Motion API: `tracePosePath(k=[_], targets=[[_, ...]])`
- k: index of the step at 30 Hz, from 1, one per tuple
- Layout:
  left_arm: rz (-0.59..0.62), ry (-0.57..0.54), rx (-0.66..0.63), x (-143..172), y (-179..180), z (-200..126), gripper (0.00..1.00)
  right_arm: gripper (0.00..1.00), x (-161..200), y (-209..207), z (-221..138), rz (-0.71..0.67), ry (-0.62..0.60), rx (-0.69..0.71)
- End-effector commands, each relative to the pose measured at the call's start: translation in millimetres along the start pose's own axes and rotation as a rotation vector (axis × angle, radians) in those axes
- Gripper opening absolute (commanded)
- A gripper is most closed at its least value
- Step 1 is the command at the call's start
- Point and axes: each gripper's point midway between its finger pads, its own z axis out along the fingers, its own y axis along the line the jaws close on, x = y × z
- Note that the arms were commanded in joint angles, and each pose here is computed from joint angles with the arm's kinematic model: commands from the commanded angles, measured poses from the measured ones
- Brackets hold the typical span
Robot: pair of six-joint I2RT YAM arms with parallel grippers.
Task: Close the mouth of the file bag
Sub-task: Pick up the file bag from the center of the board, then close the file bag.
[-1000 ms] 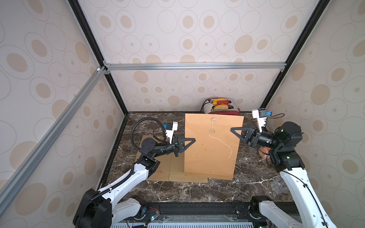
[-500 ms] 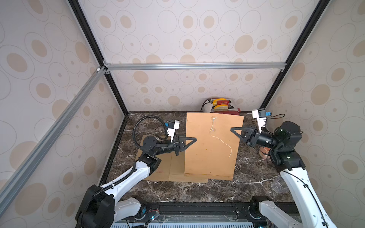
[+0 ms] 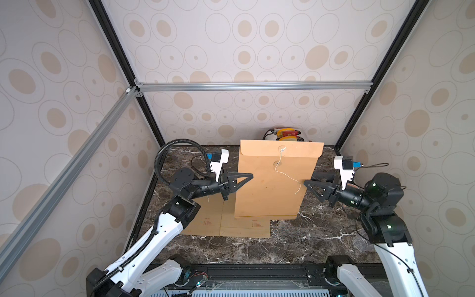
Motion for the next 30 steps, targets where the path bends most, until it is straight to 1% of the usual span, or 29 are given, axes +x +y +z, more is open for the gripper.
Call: tracePosePath(k=[1,2,5,6,7,8,9,11,13,15,18,20,23,25,27,30], targets=[[0.074,0.061,-0.026,-5,-9,-4,0.00,0.64,-4,-5,-24,-0.167,-0.097,0.174],[0.086,0.059,-0.020,-7,-12,-4,0.00,0.69,-4,-4,-31,-0.197,-0.123,0.213],[0.140,0.085,-0.019,-13,-16,-5,0.00,0.73,-3,5,-50,-0.323,-0.190,0.276],[0.156,0.092,-0.020,-13,-15,-4,0.00,0.79,-3,5,-55,-0.348,-0.210,0.300],[0.163,0.095,-0.034,-12,-11,-3,0.00,0.92,-3,5,-60,-0.355,-0.234,0.324],[0.161,0.095,-0.048,-11,-6,-1,0.00,0.99,-3,4,-63,-0.356,-0.247,0.341],[0.146,0.093,-0.055,-7,0,1,0.00,1.00,0,4,-64,-0.352,-0.247,0.349],[0.125,0.082,-0.038,0,4,3,0.00,0.99,6,2,-64,-0.341,-0.207,0.357],[0.113,0.053,-0.038,6,8,2,0.00,1.00,14,-9,-67,-0.293,-0.145,0.420],[0.108,0.061,-0.026,9,4,1,0.00,1.00,22,-4,-61,-0.327,-0.109,0.367],[0.131,0.093,-0.049,14,3,-4,0.00,1.00,23,7,-49,-0.300,-0.149,0.247],[0.133,0.100,-0.050,17,4,-5,0.00,0.99,21,6,-41,-0.254,-0.178,0.198],[0.121,0.112,-0.050,19,7,-3,0.00,0.94,22,2,-36,-0.238,-0.150,0.188],[0.120,0.116,-0.044,20,7,-2,0.00,0.88,23,2,-36,-0.266,-0.129,0.189],[0.121,0.117,-0.047,20,7,-2,0.00,0.87,21,4,-36,-0.290,-0.130,0.187],[0.123,0.115,-0.046,18,8,-1,0.00,0.86,22,2,-33,-0.289,-0.109,0.179]])
